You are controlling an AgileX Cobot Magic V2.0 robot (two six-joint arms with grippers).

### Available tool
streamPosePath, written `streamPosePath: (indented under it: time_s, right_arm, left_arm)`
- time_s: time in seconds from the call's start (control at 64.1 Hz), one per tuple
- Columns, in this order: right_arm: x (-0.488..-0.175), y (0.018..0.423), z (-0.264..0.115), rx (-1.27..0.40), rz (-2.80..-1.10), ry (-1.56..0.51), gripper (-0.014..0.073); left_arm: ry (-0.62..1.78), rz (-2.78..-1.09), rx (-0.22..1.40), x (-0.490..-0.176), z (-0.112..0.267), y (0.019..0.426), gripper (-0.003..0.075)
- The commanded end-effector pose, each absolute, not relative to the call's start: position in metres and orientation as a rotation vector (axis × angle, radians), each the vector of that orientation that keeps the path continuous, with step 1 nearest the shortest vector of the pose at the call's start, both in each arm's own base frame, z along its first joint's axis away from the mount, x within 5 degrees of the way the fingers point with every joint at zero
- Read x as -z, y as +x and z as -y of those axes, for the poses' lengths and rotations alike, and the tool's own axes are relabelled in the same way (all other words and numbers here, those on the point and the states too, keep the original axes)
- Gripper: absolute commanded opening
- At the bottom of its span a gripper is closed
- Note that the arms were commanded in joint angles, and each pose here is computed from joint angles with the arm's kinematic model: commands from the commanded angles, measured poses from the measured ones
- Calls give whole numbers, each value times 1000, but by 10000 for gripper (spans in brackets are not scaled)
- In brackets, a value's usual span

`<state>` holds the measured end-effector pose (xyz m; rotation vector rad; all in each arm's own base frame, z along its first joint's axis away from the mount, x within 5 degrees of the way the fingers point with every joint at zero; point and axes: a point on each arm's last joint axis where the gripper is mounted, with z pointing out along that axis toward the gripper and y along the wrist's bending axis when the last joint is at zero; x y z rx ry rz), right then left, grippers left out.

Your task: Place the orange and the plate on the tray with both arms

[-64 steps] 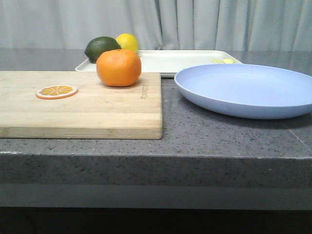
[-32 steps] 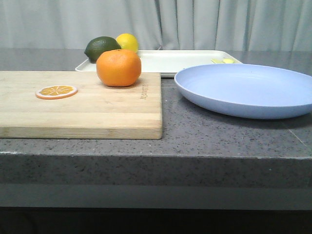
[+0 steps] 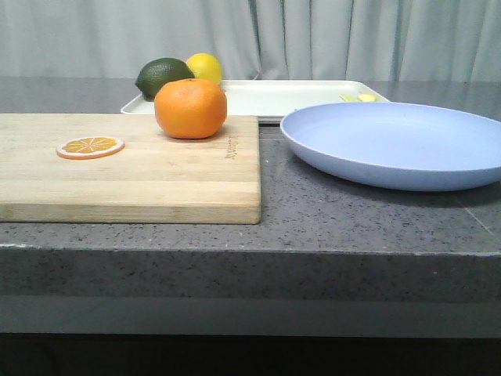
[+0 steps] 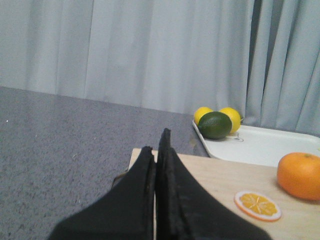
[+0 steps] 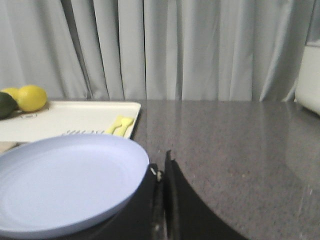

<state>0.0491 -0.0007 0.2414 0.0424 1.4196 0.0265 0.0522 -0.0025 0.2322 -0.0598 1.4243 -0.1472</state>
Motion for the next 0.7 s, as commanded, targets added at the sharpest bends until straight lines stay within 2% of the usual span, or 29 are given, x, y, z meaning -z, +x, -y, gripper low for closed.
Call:
streamPosePath:
  time_s: [0.0,0.156,0.359,0.499,0.687]
  right_arm:
    - [-281,36,1,28,-1254,6,-65]
    - [-330,27,2,122,-1257,-42,-65]
    - [-375,48,6,136,-1479,-19,-65]
    - [-380,70,8,142,-1661,-8,-65]
    - [-363,95,9,148,-1861,-5,-65]
  left_arm:
    - [-63,-1264,166,-278,2,38,-20]
    - [-55,-1332,171,-329,2,27,-20]
    - [-51,-1545,168,-372,5,46,-20]
    - [-55,-1682,164,-376,6,72,-20]
    - [-62,-1811,161,-363,7,98,-20]
